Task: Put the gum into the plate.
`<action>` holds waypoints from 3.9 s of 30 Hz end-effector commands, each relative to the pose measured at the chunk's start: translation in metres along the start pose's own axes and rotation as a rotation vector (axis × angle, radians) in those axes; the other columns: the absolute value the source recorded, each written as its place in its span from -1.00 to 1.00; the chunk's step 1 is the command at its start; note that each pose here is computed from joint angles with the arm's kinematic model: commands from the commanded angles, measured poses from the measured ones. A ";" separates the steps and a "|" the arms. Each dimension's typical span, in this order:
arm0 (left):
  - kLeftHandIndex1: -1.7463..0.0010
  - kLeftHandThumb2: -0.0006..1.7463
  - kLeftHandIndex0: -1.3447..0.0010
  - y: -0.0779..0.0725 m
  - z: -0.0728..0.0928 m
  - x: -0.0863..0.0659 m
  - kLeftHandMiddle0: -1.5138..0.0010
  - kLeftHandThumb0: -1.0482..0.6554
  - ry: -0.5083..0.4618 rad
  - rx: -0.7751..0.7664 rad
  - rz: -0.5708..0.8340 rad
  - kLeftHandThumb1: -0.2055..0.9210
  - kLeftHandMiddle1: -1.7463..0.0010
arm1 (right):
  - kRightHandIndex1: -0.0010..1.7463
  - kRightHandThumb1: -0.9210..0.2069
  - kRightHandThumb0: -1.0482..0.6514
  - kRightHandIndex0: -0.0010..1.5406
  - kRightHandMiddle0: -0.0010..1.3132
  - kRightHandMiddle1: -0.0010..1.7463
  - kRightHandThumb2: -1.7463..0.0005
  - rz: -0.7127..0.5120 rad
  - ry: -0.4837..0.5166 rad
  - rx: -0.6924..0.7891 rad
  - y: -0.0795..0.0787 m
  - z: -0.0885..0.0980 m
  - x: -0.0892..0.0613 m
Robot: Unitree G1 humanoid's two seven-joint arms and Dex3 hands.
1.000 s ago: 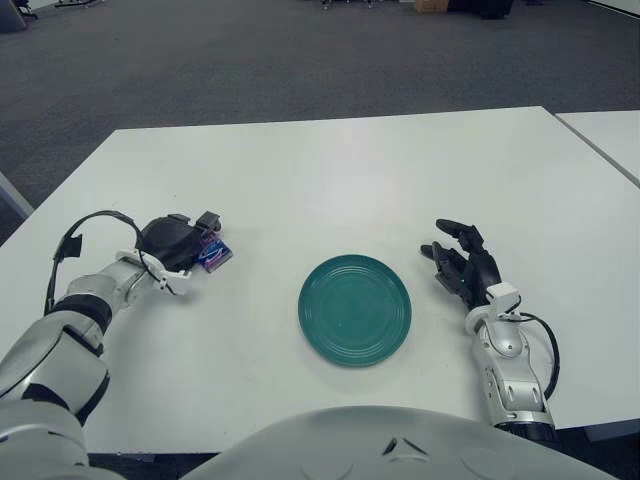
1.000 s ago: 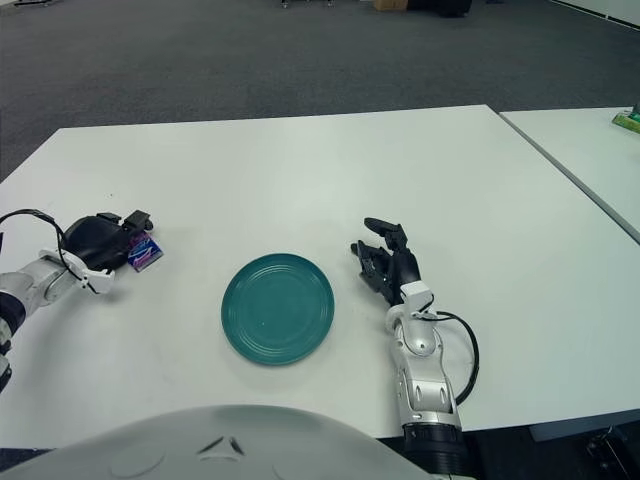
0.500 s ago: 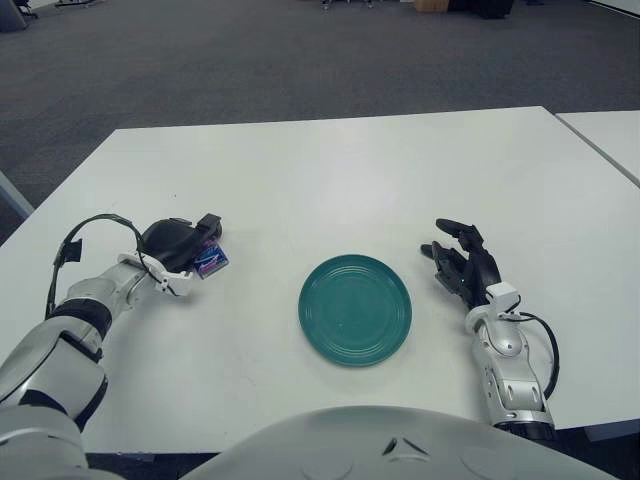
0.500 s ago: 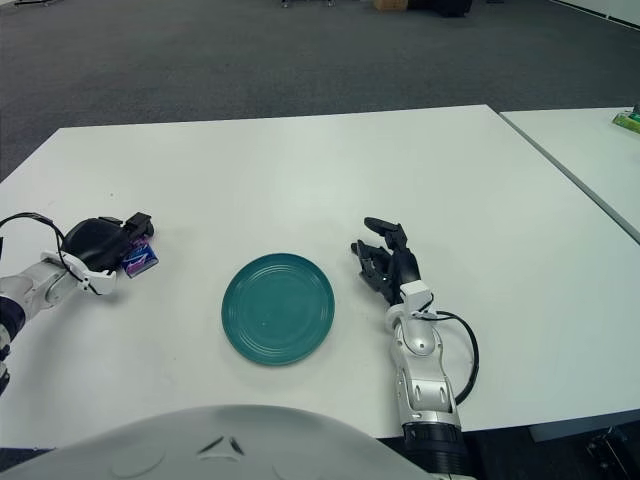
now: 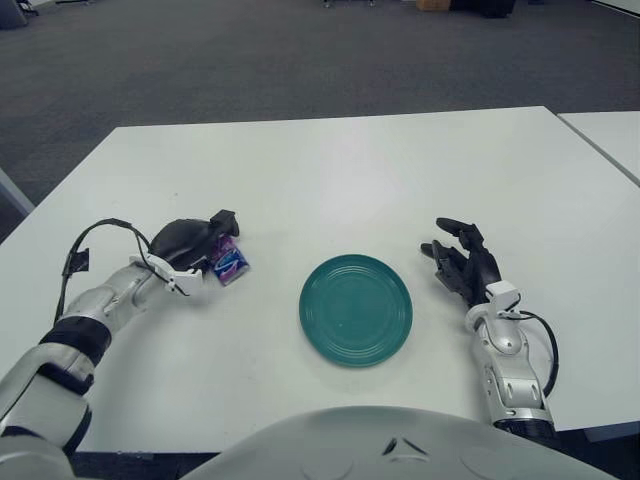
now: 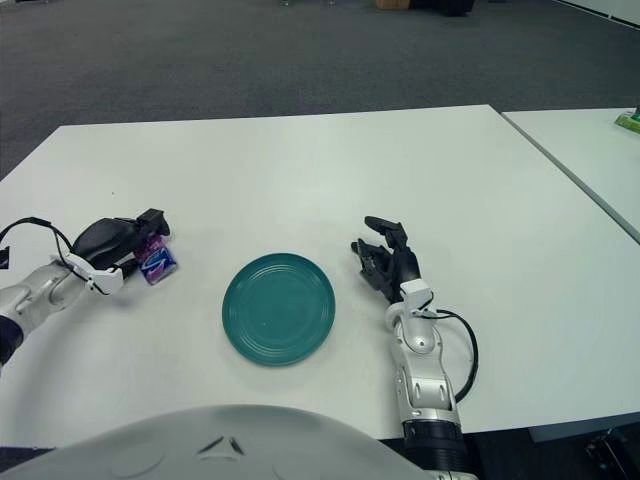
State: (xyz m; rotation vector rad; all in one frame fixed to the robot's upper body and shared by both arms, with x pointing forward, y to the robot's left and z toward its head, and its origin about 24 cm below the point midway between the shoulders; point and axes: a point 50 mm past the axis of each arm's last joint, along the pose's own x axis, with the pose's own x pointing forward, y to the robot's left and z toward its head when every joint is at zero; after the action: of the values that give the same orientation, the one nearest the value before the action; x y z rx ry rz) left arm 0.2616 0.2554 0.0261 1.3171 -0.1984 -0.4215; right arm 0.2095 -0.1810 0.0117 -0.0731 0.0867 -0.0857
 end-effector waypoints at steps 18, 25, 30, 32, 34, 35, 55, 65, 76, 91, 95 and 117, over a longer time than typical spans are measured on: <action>-1.00 0.65 0.32 0.053 0.025 0.000 0.09 0.23 -0.078 -0.141 0.176 -0.25 -0.97 | -0.34 -1.00 -0.38 -0.24 -0.79 0.07 0.36 0.004 0.078 0.002 -0.001 -0.013 -0.003; -1.00 0.75 0.24 0.055 0.031 0.000 0.02 0.23 -0.087 -0.172 0.159 -0.38 -1.00 | -0.33 -1.00 -0.38 -0.24 -0.80 0.06 0.36 0.005 0.083 0.010 -0.001 -0.014 -0.003; -1.00 0.83 0.16 0.052 0.036 0.000 -0.03 0.23 -0.098 -0.207 0.146 -0.49 -1.00 | -0.32 -1.00 -0.38 -0.23 -0.79 0.07 0.37 0.003 0.083 0.011 -0.001 -0.014 -0.003; -1.00 0.85 0.14 0.048 0.042 0.000 -0.05 0.23 -0.114 -0.225 0.139 -0.53 -1.00 | -0.32 -1.00 -0.38 -0.23 -0.79 0.07 0.37 0.001 0.083 0.005 0.000 -0.014 -0.003; -1.00 0.86 0.13 0.045 0.049 0.001 -0.05 0.22 -0.135 -0.240 0.134 -0.53 -1.00 | -0.32 -1.00 -0.38 -0.24 -0.79 0.07 0.37 0.000 0.083 -0.002 0.000 -0.013 -0.003; -1.00 0.85 0.14 0.043 0.053 0.001 -0.04 0.22 -0.144 -0.244 0.132 -0.52 -1.00 | -0.32 -1.00 -0.38 -0.24 -0.79 0.07 0.37 -0.001 0.083 -0.004 0.000 -0.013 -0.003; -1.00 0.82 0.16 0.030 0.119 0.014 -0.02 0.23 -0.351 -0.307 0.059 -0.48 -1.00 | -0.32 -1.00 -0.37 -0.26 -0.81 0.08 0.35 -0.004 0.082 -0.010 0.006 -0.012 -0.006; -0.96 0.80 0.11 0.019 0.145 0.016 0.00 0.23 -0.477 -0.196 0.038 -0.48 -1.00 | -0.31 -1.00 -0.36 -0.24 -0.83 0.08 0.35 -0.009 0.074 -0.015 0.008 -0.010 -0.006; -1.00 0.83 0.13 0.007 0.154 0.020 -0.02 0.23 -0.517 -0.101 0.101 -0.51 -1.00 | -0.28 -1.00 -0.36 -0.22 -0.83 0.09 0.35 -0.015 0.077 -0.012 0.009 -0.009 -0.006; -0.87 0.71 0.07 -0.005 0.164 0.027 0.03 0.23 -0.447 -0.248 0.030 -0.41 -0.97 | -0.24 -0.99 -0.32 -0.21 -0.84 0.12 0.37 -0.022 0.080 0.005 0.013 -0.008 -0.005; -0.92 0.16 0.44 -0.007 0.165 0.028 0.34 0.22 -0.443 -0.229 0.022 0.28 -0.86 | -0.23 -1.00 -0.33 -0.22 -0.84 0.12 0.38 -0.020 0.079 0.009 0.013 -0.009 -0.005; 0.96 -0.64 1.00 -0.002 0.165 0.027 0.99 -1.00 -0.386 -0.198 -0.056 1.00 0.99 | -0.18 -0.98 -0.28 -0.22 -0.86 0.12 0.34 -0.016 0.075 0.018 0.017 -0.007 -0.002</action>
State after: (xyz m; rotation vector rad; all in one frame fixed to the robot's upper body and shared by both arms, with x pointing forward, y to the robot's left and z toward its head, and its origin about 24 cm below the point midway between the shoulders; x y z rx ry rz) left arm 0.2225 0.0912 0.0618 1.0341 -0.4632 -0.7263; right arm 0.2099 -0.1664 0.0134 -0.0540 0.0972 -0.1077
